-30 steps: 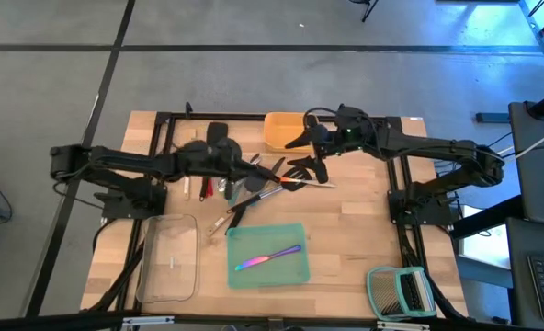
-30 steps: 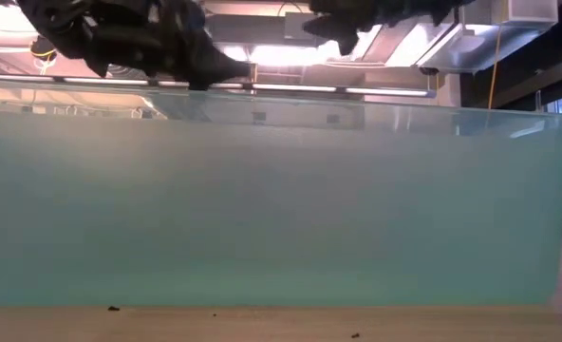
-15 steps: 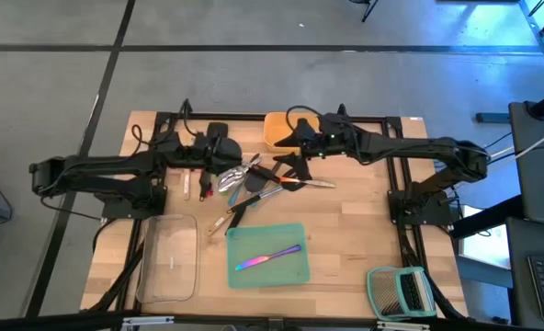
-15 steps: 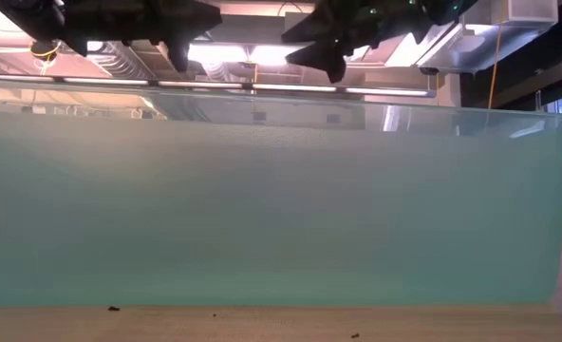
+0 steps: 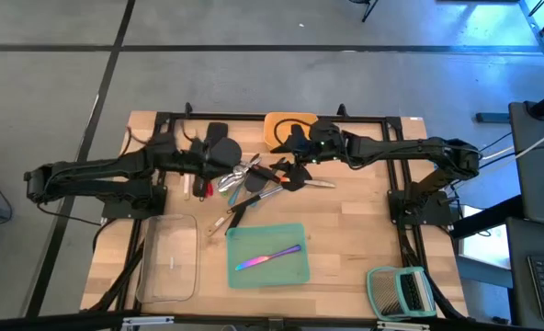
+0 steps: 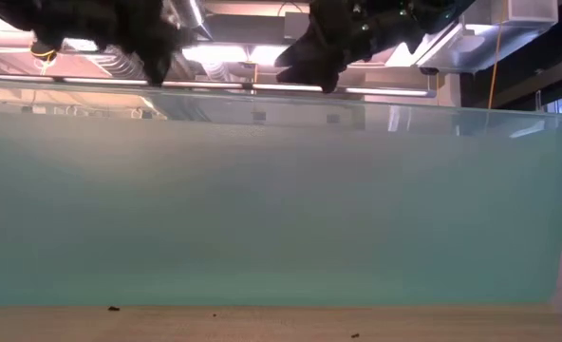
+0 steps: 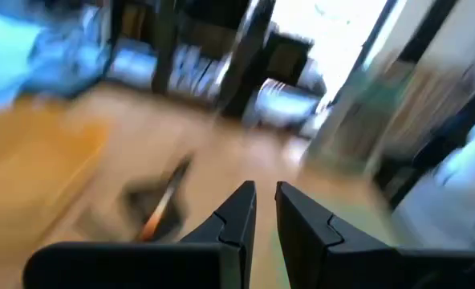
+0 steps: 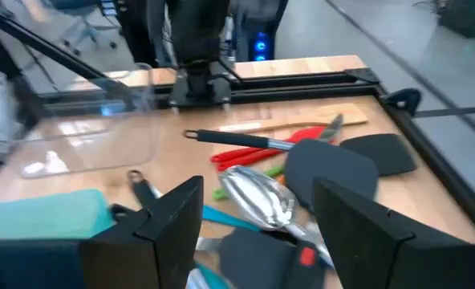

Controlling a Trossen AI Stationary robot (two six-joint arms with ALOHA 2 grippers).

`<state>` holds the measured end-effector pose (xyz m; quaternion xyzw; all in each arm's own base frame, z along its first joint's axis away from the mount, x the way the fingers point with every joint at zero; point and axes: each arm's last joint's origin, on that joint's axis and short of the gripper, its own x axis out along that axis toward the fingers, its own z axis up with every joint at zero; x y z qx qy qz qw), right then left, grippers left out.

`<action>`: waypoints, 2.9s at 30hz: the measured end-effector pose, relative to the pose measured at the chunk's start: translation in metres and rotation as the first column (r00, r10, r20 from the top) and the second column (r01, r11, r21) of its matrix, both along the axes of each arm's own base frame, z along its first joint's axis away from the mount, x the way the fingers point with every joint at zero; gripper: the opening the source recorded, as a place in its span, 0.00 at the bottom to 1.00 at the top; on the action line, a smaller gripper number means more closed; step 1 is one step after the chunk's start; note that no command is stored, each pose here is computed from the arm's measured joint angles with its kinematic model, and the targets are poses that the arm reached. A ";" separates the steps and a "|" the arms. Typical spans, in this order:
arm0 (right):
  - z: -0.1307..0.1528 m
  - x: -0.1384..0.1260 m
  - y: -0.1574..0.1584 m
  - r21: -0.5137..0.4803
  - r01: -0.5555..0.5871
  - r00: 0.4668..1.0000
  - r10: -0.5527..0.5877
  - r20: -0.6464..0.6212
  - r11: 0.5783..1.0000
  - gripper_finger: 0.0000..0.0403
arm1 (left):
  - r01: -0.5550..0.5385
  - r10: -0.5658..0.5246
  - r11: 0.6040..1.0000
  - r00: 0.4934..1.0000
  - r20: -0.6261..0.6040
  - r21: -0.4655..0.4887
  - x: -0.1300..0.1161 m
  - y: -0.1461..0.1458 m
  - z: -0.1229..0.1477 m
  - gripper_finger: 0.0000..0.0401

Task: Pick & Place Kitchen Items
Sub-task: Put the black spatula into the transparent bin

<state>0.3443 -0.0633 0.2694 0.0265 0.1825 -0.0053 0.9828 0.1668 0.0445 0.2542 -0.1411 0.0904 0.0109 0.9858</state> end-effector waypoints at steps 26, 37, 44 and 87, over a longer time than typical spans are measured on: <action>-0.040 0.060 -0.033 -0.011 0.109 0.955 -0.108 -0.278 0.994 0.58 | 0.027 -0.036 0.999 0.981 -0.188 -0.047 -0.005 -0.022 -0.016 0.08; -0.074 0.067 -0.041 -0.035 0.231 0.896 -0.227 -0.381 0.972 0.58 | 0.022 -0.035 0.998 0.968 -0.250 -0.055 -0.006 -0.031 -0.021 0.05; -0.077 0.065 -0.041 -0.032 0.239 0.884 -0.231 -0.405 0.970 0.58 | 0.034 -0.048 0.998 0.967 -0.252 -0.060 -0.006 -0.036 -0.021 0.05; -0.137 0.083 -0.025 0.013 0.144 0.866 -0.119 -0.485 0.990 0.58 | 0.017 -0.024 0.999 0.965 -0.260 -0.032 -0.004 -0.039 -0.022 0.05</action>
